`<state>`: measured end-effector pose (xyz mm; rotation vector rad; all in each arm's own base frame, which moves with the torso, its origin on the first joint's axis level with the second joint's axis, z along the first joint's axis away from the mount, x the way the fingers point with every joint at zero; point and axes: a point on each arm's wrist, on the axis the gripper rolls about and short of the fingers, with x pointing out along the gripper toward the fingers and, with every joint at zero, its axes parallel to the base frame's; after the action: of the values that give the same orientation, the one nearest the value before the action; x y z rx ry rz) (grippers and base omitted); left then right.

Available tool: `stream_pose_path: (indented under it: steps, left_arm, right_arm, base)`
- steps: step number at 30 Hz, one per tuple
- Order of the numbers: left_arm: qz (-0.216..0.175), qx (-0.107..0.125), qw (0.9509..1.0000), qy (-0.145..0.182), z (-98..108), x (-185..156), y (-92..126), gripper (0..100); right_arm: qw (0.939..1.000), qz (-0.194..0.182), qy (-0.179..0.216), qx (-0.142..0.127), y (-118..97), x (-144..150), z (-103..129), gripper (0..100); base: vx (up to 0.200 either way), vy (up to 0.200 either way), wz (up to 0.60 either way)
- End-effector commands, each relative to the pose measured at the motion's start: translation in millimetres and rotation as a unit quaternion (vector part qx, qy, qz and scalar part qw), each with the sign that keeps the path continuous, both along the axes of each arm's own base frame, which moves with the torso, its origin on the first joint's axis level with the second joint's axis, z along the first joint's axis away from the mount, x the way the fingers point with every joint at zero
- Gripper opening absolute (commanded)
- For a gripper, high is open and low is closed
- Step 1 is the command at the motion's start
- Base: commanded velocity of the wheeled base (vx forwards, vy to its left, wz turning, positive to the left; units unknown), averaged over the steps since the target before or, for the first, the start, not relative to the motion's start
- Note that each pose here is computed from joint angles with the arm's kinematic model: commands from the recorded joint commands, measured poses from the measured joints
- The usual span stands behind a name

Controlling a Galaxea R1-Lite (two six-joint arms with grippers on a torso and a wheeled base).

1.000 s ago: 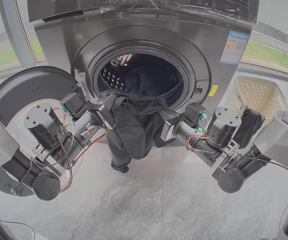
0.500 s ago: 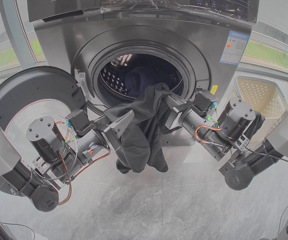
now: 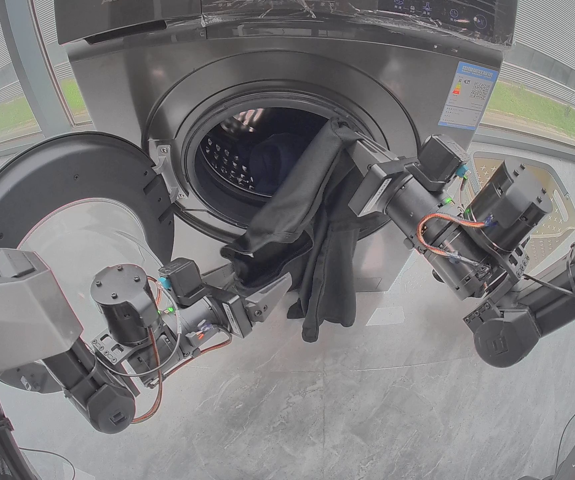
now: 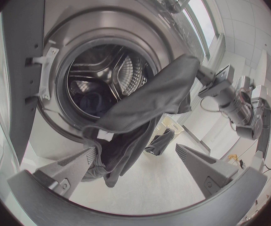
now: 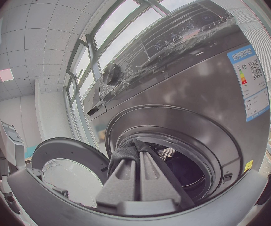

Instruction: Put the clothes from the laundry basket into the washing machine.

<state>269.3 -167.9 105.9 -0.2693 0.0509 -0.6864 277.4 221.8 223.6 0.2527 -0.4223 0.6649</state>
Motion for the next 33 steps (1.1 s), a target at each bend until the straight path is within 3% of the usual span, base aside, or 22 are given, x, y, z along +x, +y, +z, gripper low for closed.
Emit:
stream_pose_path:
  steps: [1, 17, 25, 33]
  left_arm:
    - [0.000, 0.019, 0.9994, 0.028, -24, 8, -5, 100]
    - [0.002, 0.051, 0.9961, 0.072, -68, 23, -13, 100]
    - [-0.006, 0.091, 0.9926, 0.079, -96, 29, -18, 100]
    - [0.003, 0.090, 0.9935, 0.069, -110, 48, -25, 100]
  right_arm:
    - [1.0000, 0.000, -0.006, 0.006, -1, -3, 5, 0]
    - [0.9999, -0.004, -0.007, 0.006, 2, 6, 7, 0]
    - [0.9998, -0.001, -0.013, 0.012, 8, 9, 13, 0]
    - [0.9998, 0.013, -0.013, 0.012, 16, 2, 13, 0]
  base:
    - [0.000, 0.000, 0.00]
    - [0.000, 0.000, 0.00]
    - [0.000, 0.000, 0.00]
    - [0.000, 0.000, 0.00]
